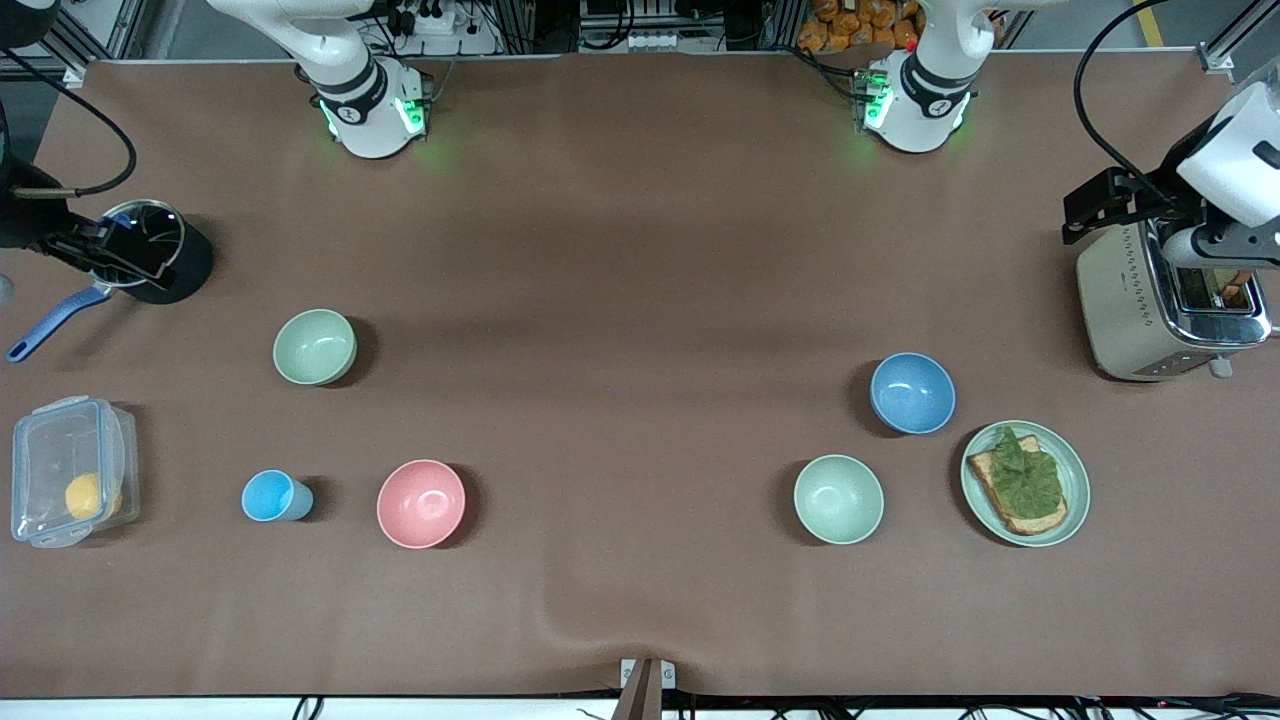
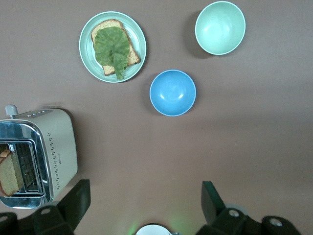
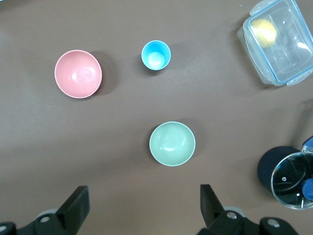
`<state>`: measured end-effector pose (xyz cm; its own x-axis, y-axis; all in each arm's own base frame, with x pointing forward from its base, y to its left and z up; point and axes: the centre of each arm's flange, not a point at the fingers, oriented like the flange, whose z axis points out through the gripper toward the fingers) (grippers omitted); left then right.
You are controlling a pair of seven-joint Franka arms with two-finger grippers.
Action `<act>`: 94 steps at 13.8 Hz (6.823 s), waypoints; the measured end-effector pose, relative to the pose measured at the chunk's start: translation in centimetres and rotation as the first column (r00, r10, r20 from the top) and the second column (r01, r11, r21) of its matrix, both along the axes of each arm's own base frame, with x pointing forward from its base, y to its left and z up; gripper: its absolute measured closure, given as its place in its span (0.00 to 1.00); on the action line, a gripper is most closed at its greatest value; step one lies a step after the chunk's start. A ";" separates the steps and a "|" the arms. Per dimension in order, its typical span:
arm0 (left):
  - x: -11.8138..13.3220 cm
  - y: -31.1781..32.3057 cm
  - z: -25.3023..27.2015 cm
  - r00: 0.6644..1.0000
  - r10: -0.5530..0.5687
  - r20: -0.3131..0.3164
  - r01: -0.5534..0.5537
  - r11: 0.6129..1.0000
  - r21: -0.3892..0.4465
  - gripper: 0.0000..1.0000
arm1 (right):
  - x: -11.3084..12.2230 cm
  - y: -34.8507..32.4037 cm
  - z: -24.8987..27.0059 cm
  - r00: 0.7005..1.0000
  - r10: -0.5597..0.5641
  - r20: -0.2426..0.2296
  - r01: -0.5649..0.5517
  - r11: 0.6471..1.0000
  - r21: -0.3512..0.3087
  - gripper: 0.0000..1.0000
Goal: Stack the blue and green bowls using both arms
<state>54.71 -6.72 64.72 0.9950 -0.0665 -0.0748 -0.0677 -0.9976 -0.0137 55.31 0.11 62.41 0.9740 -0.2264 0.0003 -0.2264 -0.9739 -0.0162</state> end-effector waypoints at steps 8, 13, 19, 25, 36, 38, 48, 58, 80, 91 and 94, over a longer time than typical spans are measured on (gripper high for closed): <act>0.0 0.0 -0.1 1.000 0.000 -0.003 0.000 1.000 0.000 0.00 | 0.0 0.0 0.0 1.000 0.013 0.001 -0.013 1.000 0.000 0.00; 0.1 -0.6 -0.5 1.000 -0.011 -0.009 0.011 1.000 0.001 0.00 | 0.1 0.0 -0.1 1.000 0.013 -0.002 -0.013 1.000 0.000 0.00; 3.1 -1.1 -6.7 0.993 -0.023 -0.116 0.025 1.000 0.013 0.00 | 0.4 1.5 -2.1 0.997 0.044 -0.067 -0.044 0.999 0.001 0.00; 6.2 1.9 -11.6 0.989 0.030 -0.146 -0.029 1.000 0.008 0.00 | 1.7 1.7 -6.5 0.983 0.048 -0.179 -0.048 0.999 0.002 0.00; 9.8 4.4 -22.0 0.992 0.121 -0.043 -0.121 0.993 -0.009 0.00 | 2.5 -3.2 -19.4 0.915 0.117 -0.385 -0.104 0.993 0.056 0.00; 9.0 4.0 -25.1 0.989 0.151 0.009 -0.151 0.988 -0.016 0.00 | 2.0 -3.0 -20.9 0.924 0.124 -0.361 -0.113 0.992 0.054 0.00; 6.4 3.7 -35.0 0.986 0.165 -0.025 -0.165 0.986 -0.013 0.00 | -2.3 -4.5 -28.7 0.964 0.150 -0.218 -0.144 0.989 0.044 0.00; 5.9 3.2 -42.5 0.973 0.205 -0.110 -0.206 0.979 0.006 0.00 | -1.7 -9.7 -39.5 0.970 0.163 -0.178 -0.156 0.986 0.049 0.07; 7.9 1.4 -40.8 0.937 0.343 -0.060 -0.343 0.939 0.015 0.95 | -0.9 2.4 -32.7 0.978 0.096 -0.185 -0.057 0.977 0.204 0.95; 8.5 -3.7 -30.0 0.877 0.480 -0.033 -0.479 0.867 -0.138 0.95 | -8.2 27.6 -26.7 0.960 -0.218 -0.177 0.240 0.964 0.114 0.95; 7.9 -6.5 -29.3 0.853 0.518 -0.057 -0.520 0.839 -0.159 0.95 | -9.8 32.2 -30.1 0.952 -0.275 -0.138 0.292 0.948 0.125 0.95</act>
